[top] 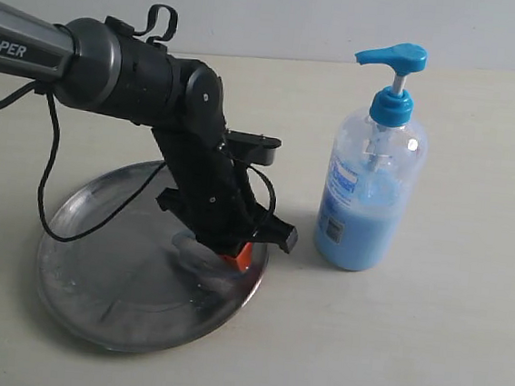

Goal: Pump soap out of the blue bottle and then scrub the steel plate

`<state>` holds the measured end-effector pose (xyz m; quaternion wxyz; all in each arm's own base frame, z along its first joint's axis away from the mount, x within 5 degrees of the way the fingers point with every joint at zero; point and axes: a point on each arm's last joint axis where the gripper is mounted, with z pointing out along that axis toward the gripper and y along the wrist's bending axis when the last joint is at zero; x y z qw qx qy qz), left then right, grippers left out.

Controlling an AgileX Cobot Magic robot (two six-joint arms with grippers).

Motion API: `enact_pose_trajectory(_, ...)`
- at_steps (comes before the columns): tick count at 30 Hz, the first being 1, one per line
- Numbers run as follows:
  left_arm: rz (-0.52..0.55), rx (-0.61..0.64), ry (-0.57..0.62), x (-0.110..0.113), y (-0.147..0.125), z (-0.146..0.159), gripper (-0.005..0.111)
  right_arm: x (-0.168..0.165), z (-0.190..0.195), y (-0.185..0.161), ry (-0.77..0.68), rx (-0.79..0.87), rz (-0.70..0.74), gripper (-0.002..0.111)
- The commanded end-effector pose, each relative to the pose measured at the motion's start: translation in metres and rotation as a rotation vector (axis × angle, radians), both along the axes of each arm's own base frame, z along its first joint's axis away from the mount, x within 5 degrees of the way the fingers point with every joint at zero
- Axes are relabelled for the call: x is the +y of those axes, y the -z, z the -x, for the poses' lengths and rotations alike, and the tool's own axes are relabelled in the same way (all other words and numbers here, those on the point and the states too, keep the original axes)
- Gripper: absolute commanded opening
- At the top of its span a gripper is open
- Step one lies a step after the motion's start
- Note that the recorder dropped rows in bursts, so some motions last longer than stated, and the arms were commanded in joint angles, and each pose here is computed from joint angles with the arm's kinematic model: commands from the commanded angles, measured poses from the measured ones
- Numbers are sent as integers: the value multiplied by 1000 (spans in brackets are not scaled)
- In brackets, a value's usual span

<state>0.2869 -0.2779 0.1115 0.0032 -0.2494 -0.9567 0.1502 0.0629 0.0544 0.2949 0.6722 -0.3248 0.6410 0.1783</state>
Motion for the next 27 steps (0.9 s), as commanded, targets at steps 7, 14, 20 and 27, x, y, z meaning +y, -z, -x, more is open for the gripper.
enact_pose_trajectory(7,0,-117,9,-1,5,-10,0,1,0,1,-9,-9,8,0)
enact_pose_trajectory(14,-78,-141,34,7,13,-14,0,1,0,1,-9,-9,8,0)
enact_pose_trajectory(20,-180,-110,33,27,14,-21,0,1,0,1,-9,-9,8,0)
enact_pose_trajectory(27,-181,-183,44,35,-12,-31,0,1,0,1,-9,-11,9,0)
